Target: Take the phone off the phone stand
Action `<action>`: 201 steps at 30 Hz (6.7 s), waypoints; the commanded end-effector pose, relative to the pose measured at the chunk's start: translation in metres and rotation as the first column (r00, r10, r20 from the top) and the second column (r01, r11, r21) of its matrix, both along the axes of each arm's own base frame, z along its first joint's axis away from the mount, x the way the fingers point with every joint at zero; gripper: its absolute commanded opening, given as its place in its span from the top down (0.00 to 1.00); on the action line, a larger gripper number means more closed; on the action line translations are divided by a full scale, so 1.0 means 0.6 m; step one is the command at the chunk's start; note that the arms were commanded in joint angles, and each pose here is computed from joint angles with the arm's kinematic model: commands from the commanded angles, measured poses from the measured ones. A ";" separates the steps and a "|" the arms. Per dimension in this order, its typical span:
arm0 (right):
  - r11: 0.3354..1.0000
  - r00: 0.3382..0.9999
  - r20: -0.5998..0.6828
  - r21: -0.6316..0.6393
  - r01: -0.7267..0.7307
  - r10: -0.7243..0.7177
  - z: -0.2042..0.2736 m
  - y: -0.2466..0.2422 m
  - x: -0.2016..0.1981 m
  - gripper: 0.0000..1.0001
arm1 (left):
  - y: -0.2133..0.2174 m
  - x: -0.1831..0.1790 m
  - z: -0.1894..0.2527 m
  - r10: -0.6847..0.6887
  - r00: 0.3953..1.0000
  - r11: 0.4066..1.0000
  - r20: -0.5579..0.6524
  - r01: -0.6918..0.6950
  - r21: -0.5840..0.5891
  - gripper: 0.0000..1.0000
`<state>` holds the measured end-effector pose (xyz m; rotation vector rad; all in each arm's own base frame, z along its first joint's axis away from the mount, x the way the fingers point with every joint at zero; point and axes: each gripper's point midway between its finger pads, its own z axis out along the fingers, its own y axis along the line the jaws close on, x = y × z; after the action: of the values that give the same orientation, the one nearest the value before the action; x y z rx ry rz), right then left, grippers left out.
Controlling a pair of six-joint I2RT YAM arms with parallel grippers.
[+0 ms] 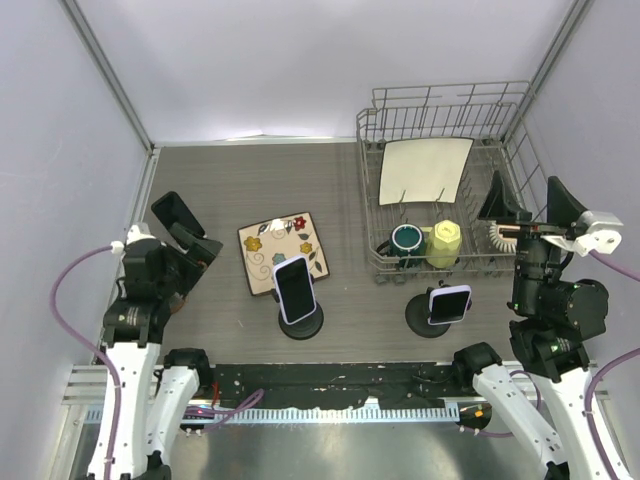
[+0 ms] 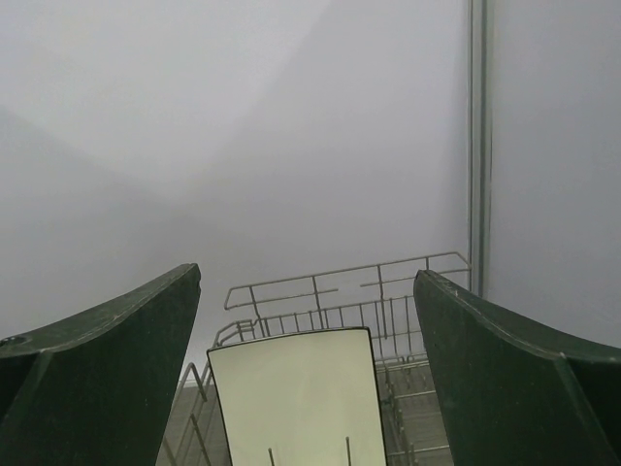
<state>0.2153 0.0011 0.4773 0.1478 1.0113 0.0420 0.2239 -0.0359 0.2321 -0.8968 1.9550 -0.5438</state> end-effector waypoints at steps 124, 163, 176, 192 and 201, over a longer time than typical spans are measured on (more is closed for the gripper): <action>0.941 0.942 -0.191 -0.254 0.223 -0.275 -0.049 -0.051 0.021 0.02 | -0.309 0.511 -0.279 -0.470 0.860 0.851 -0.197 0.501 0.159 0.00; 0.941 0.941 -0.218 -0.276 0.196 -0.260 -0.056 -0.048 0.015 0.02 | -0.549 0.345 -0.229 -0.644 0.765 0.749 0.004 0.631 -0.202 0.00; 0.940 0.937 -0.225 -0.278 0.199 -0.265 -0.061 -0.049 0.017 0.02 | -0.568 0.322 -0.261 -0.625 0.780 0.763 -0.038 0.599 -0.241 0.00; 0.939 0.936 -0.223 -0.275 0.207 -0.272 -0.061 -0.055 0.004 0.02 | -0.469 0.440 -0.281 -0.439 0.897 0.892 -0.058 0.426 -0.153 0.00; 0.947 0.943 -0.236 -0.275 0.167 -0.235 -0.066 -0.042 0.013 0.02 | -0.340 0.548 -0.247 -0.319 0.948 0.944 -0.022 0.315 -0.097 0.00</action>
<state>0.2263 -0.0277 0.4234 0.0233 1.2921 -0.3367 0.5159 -0.2731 0.0640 -0.6499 2.2224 -0.8853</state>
